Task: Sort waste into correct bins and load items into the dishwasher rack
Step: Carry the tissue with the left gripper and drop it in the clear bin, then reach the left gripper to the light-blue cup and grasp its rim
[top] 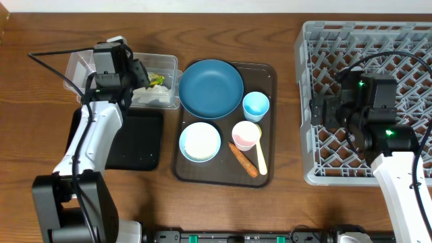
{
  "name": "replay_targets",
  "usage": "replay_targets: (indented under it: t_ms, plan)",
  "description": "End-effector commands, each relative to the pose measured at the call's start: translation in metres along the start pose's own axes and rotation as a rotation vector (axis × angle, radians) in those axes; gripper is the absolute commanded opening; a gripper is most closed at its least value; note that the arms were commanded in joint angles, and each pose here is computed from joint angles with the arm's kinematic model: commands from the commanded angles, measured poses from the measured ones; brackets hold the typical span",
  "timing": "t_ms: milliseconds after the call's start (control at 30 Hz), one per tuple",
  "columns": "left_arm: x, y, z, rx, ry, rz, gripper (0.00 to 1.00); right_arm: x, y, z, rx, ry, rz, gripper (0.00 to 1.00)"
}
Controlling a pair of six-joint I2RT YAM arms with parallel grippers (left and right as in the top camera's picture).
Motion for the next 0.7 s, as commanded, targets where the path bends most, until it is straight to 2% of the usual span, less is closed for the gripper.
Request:
replay_targets:
  t_ms: [0, 133, 267, 500, 667]
  plan:
    - [-0.024, -0.018, -0.02, 0.036, 0.111, -0.079, 0.4, -0.003, -0.005, 0.003, -0.001, -0.014, -0.014, 0.99]
    - [-0.034, -0.016, -0.053, 0.097, 0.188, -0.074, 0.4, -0.003, -0.008, 0.004, -0.004, -0.019, -0.032, 0.99]
    - [-0.043, -0.011, -0.097, 0.223, 0.274, -0.057, 0.41, -0.003, -0.008, 0.004, -0.004, -0.019, -0.033, 0.99]
    - [-0.071, -0.032, -0.167, 0.331, 0.385, -0.099, 0.49, -0.003, -0.008, 0.004, -0.003, -0.019, -0.032, 0.99]
    - [-0.062, -0.032, -0.196, 0.376, 0.418, -0.005, 0.59, -0.003, -0.007, 0.005, -0.003, -0.026, -0.024, 0.99]
Point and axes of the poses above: each gripper's point midway between its finger pads, its own x axis out along the fingers, its own z axis along the line the jaws close on, y = z × x, the point moved 9 cm from there along -x, back along the fingers, and after that the axes turned 13 degrees about x, right-handed, at the moved point
